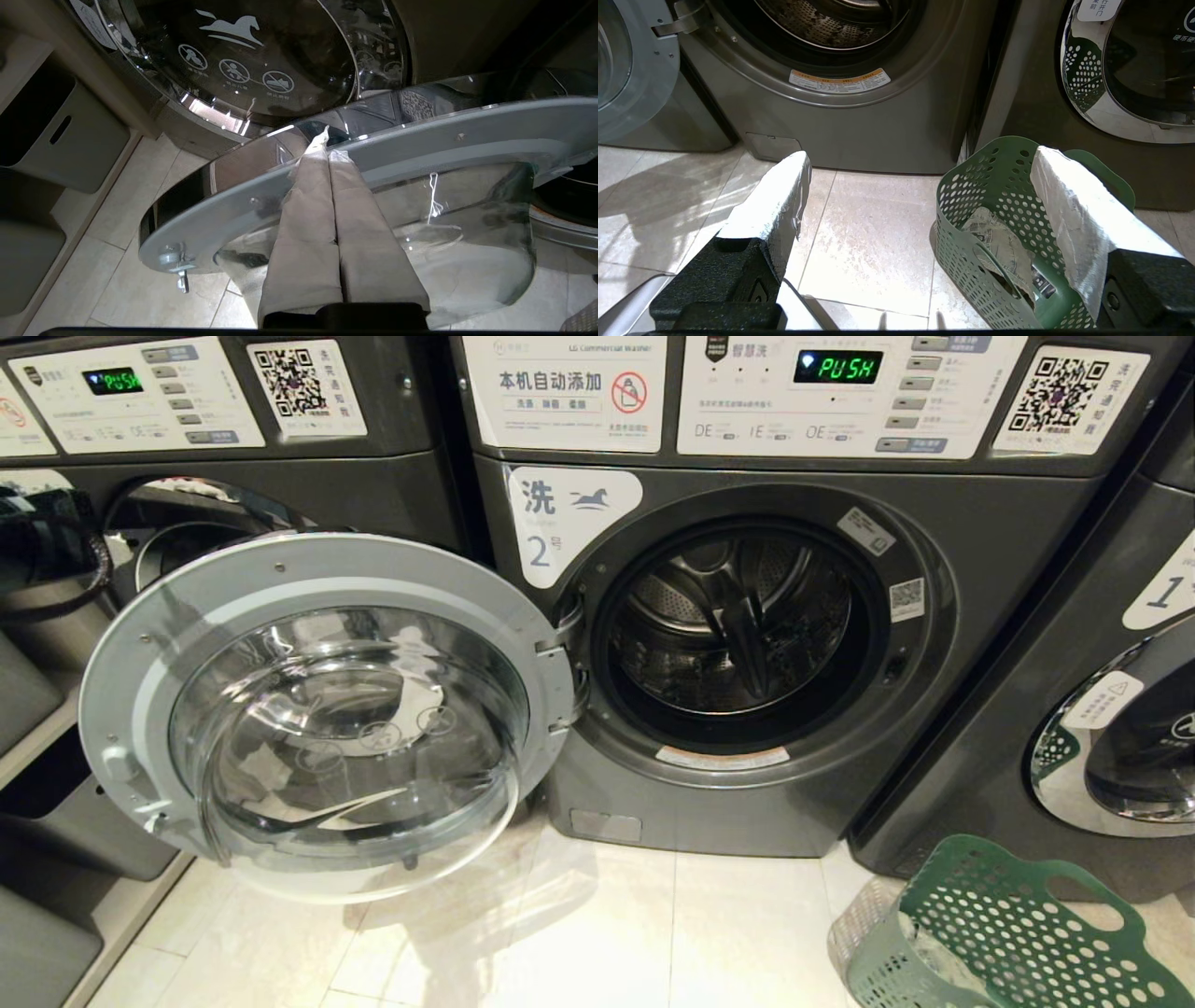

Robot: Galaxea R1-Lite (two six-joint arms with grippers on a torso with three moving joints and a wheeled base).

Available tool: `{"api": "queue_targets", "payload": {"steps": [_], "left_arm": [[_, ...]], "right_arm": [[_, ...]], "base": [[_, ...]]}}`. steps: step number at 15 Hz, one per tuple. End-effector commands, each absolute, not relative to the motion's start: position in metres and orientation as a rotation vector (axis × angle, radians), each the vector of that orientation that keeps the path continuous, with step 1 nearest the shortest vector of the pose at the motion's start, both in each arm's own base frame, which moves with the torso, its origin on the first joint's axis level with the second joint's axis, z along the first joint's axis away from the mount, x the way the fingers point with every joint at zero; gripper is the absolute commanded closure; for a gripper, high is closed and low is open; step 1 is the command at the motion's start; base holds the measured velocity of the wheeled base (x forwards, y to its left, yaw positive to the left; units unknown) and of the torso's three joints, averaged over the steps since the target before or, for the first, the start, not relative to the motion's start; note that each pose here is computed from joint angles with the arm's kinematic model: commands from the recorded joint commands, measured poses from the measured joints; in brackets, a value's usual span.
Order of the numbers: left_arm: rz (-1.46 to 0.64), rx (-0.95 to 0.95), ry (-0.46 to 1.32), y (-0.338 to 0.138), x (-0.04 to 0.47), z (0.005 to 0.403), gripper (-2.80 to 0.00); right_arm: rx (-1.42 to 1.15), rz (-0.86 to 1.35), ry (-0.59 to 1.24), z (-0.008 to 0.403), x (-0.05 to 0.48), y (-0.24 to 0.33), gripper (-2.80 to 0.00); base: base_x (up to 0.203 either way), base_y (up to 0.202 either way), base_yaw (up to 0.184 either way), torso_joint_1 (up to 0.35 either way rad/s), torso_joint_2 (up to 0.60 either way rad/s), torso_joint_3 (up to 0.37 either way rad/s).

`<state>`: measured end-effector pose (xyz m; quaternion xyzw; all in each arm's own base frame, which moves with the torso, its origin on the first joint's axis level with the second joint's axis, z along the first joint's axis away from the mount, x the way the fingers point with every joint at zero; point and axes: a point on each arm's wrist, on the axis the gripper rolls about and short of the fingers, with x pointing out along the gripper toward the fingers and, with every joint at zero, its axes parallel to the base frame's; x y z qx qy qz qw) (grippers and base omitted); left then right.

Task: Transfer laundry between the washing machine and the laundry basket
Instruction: Pick a cloth and place it into the basket, then close the washing machine door with the left hand

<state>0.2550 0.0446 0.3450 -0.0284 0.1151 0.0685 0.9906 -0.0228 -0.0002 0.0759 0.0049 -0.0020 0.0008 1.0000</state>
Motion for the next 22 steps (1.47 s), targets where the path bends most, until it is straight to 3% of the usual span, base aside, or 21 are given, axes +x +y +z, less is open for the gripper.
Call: {"api": "queue_targets", "payload": {"steps": [1,4,9,14,22], "left_arm": [[0.155,-0.063,0.261,0.053,0.274,0.336,0.00],[0.191,-0.064,0.217,0.075,0.320,0.318,0.00],[0.167,-0.060,0.120,0.093,0.373,0.320,0.00],[0.088,-0.159,0.336,0.087,0.359,0.307,0.00],[0.024,-0.172,0.435,0.055,0.306,0.319,0.00]], "right_arm": [[0.006,0.002,-0.006,0.076,-0.023,0.000,-2.80],[0.009,0.002,-0.008,0.076,-0.023,0.000,-2.80],[0.012,0.002,-0.006,0.076,-0.023,0.000,-2.80],[0.015,0.002,-0.006,0.076,-0.023,0.000,-2.80],[0.017,0.000,-0.006,0.076,-0.023,0.000,-2.80]], "base": [[0.000,0.000,0.000,0.000,0.00,0.000],[0.000,0.000,0.000,0.000,0.00,0.000],[0.000,0.000,0.000,0.000,0.00,0.000],[0.000,0.000,0.000,0.000,0.00,0.000],[0.000,0.000,0.000,0.000,0.00,0.000]]}}
